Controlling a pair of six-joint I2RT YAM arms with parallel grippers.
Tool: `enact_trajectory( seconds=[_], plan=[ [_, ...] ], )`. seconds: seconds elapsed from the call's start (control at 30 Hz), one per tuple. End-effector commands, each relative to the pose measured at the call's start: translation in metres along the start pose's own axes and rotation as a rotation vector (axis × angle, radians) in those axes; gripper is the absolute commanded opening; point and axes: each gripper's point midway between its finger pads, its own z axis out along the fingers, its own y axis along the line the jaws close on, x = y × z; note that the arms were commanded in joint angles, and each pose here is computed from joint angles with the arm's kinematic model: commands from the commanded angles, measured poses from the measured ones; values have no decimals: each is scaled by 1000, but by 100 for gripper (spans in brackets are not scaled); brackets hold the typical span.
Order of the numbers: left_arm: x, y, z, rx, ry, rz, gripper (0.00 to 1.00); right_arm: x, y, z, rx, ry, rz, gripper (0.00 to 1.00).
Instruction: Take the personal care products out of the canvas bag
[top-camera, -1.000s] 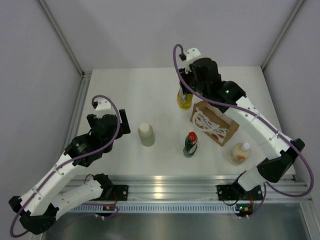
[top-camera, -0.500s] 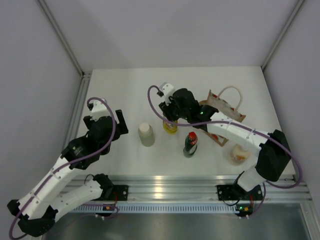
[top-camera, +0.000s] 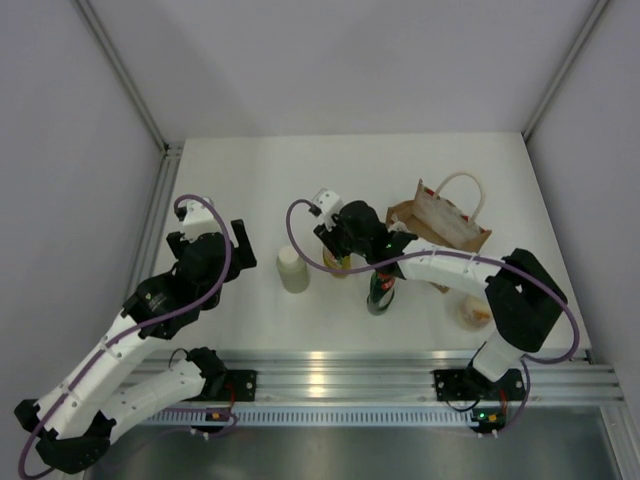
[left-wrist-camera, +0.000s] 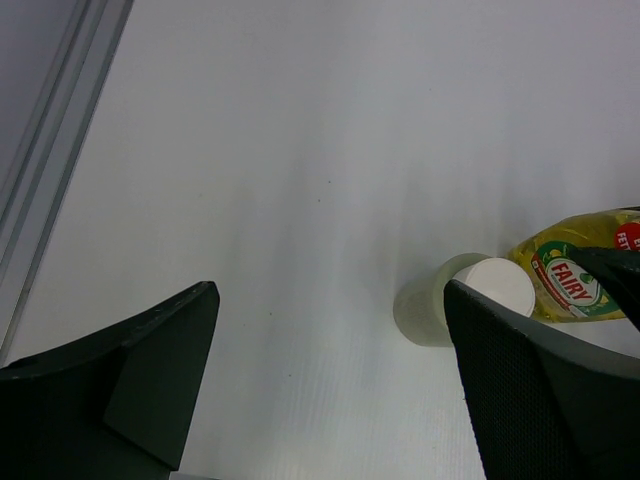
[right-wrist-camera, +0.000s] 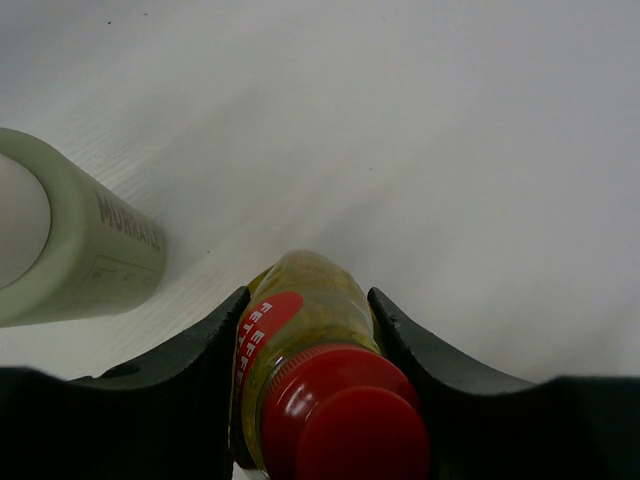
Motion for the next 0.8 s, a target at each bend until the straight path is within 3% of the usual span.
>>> enact_trajectory(
  seconds=[0.0,0.27,0.3,0.33,0.67,0.77],
  plan=[
    [-5,6,-1,-20,-27,-20,98,-79,-4,-7,62,-267,-10,28],
    [-5,6,-1,-19,-27,-23,98,-76,2,-12,44,-252,-16,70],
    [-4,6,-1,-18,-26,-23,98,-77,2,-14,44,-256,-15,88],
    [-5,5,-1,-20,-26,-20,98,-76,3,-14,43,-252,-18,94],
    [-13,15,1,-60,-48,-58,98,-113,-28,-75,157,-354,59,98],
    [-14,20,3,-77,-44,-74,98,-110,-42,-94,226,-325,99,99]
  ],
)
